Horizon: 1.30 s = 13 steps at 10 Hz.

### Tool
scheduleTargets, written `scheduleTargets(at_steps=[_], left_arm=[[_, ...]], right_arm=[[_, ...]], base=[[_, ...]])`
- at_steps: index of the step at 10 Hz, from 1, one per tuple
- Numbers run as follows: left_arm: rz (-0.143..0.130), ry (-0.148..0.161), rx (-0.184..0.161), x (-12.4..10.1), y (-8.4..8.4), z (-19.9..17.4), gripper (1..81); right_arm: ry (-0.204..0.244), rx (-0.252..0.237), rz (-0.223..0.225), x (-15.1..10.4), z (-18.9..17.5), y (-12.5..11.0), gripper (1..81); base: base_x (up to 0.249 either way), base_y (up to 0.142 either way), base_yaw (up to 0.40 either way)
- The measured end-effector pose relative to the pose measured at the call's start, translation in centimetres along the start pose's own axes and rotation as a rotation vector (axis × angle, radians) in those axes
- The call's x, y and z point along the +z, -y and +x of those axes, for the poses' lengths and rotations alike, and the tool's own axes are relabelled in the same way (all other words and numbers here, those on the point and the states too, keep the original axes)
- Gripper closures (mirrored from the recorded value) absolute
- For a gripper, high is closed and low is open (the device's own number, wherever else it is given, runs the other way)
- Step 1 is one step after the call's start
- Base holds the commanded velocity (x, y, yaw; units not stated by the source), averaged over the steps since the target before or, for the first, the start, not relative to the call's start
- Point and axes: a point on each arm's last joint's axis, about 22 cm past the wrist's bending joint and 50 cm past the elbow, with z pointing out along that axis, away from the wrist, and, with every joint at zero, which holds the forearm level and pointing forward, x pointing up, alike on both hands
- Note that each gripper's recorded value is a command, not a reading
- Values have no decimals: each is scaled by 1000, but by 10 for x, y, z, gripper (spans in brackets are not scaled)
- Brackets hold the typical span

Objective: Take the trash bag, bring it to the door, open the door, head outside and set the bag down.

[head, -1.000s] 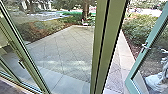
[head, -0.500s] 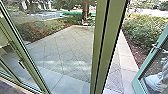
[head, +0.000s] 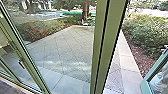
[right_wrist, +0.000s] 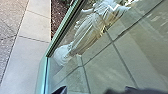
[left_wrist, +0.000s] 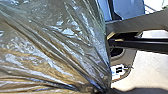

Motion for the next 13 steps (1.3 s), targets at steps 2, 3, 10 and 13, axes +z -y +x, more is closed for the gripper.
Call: scheduleTargets(at_steps=[2, 3, 10, 13], left_arm=[[-4, -1, 0, 1, -3, 0, 811], [-3, -2, 0, 1, -3, 1, 811], [-10, -4, 1, 3, -9, 1, 811], [-9, -8, 6, 3, -9, 2, 811]], right_arm=[[164, 53, 183, -19, -39, 74, 10], [276, 86, 323, -43, -64, 125, 10], [673, 40, 699, -122, -306, 258, 10], [749, 58, 807, -156, -408, 284, 10]], base=[[0, 0, 0], [0, 0, 0], [0, 0, 0], [0, 0, 0]])
